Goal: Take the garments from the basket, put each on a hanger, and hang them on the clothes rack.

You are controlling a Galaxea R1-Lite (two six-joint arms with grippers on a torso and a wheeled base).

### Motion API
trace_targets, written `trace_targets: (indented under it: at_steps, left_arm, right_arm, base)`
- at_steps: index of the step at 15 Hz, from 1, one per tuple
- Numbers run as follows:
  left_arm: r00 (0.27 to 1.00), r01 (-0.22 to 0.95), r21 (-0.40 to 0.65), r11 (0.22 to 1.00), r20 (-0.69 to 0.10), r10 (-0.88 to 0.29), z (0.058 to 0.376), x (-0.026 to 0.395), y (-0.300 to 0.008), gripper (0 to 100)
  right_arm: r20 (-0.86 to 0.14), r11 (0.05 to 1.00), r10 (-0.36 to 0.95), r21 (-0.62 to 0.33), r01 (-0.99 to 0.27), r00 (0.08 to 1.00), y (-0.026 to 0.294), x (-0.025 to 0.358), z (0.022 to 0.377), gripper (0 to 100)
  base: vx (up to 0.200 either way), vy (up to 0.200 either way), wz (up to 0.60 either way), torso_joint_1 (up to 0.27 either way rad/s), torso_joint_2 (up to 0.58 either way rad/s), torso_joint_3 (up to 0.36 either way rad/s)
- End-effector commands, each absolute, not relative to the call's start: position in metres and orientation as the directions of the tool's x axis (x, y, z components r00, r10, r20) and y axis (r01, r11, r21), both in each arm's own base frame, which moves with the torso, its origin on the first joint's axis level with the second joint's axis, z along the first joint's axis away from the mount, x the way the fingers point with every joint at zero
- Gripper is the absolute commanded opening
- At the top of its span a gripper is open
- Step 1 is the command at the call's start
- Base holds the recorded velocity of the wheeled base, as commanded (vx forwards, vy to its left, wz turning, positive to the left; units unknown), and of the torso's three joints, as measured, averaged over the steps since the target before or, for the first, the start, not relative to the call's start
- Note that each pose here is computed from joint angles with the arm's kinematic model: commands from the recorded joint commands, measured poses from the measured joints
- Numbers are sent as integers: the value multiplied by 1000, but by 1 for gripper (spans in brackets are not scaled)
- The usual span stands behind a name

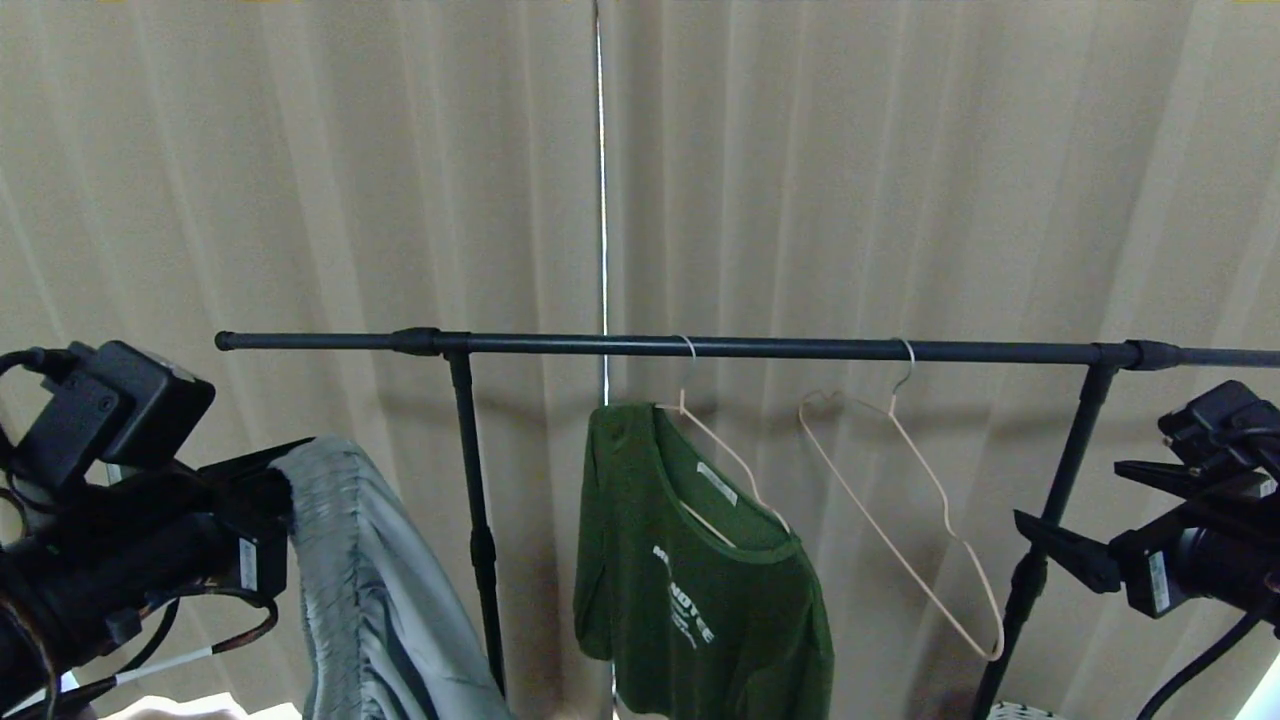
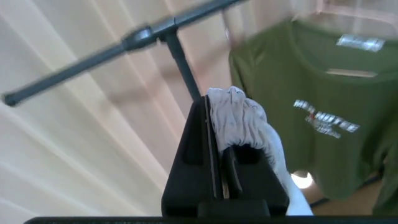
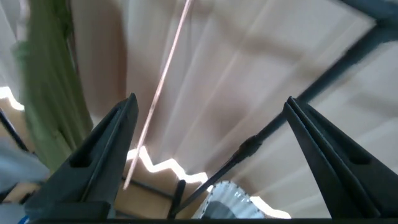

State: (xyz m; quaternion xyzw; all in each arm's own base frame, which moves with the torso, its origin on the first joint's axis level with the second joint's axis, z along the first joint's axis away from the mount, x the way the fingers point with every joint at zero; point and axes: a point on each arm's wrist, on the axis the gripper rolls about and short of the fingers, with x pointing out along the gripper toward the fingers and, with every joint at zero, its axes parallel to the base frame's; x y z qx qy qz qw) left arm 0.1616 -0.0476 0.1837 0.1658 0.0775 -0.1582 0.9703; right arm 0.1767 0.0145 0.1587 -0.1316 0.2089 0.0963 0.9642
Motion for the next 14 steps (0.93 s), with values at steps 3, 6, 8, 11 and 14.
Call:
trace_targets:
  at_steps: [3, 6, 8, 11, 14]
  left_arm:
    - [941, 329, 278, 903, -171, -290, 179, 155, -47, 0]
    - [940, 328, 224, 918, -174, -293, 178, 155, -47, 0]
    - [913, 401, 193, 896, -166, -373, 180, 154, -48, 0]
    - [905, 421, 192, 887, -155, -396, 180, 148, -47, 0]
    - [906, 422, 194, 885, -127, -404, 183, 141, -45, 0]
  right_arm:
    - [-539, 953, 175, -116, -278, 824, 27, 198, 155, 100]
    - [-595, 961, 189, -50, -271, 781, 41, 211, 148, 100]
    - [-634, 978, 83, -96, -184, 769, 55, 227, 135, 100]
    - [-656, 988, 71, -60, -145, 751, 61, 240, 128, 100]
    - [-675, 994, 62, -22, -104, 735, 62, 250, 120, 100]
  base:
    - [0, 0, 0, 0, 0, 0]
    - [0, 0, 0, 0, 0, 0]
    - [0, 0, 0, 0, 0, 0]
    - [0, 0, 0, 0, 0, 0]
    - [0, 0, 0, 0, 0, 0]
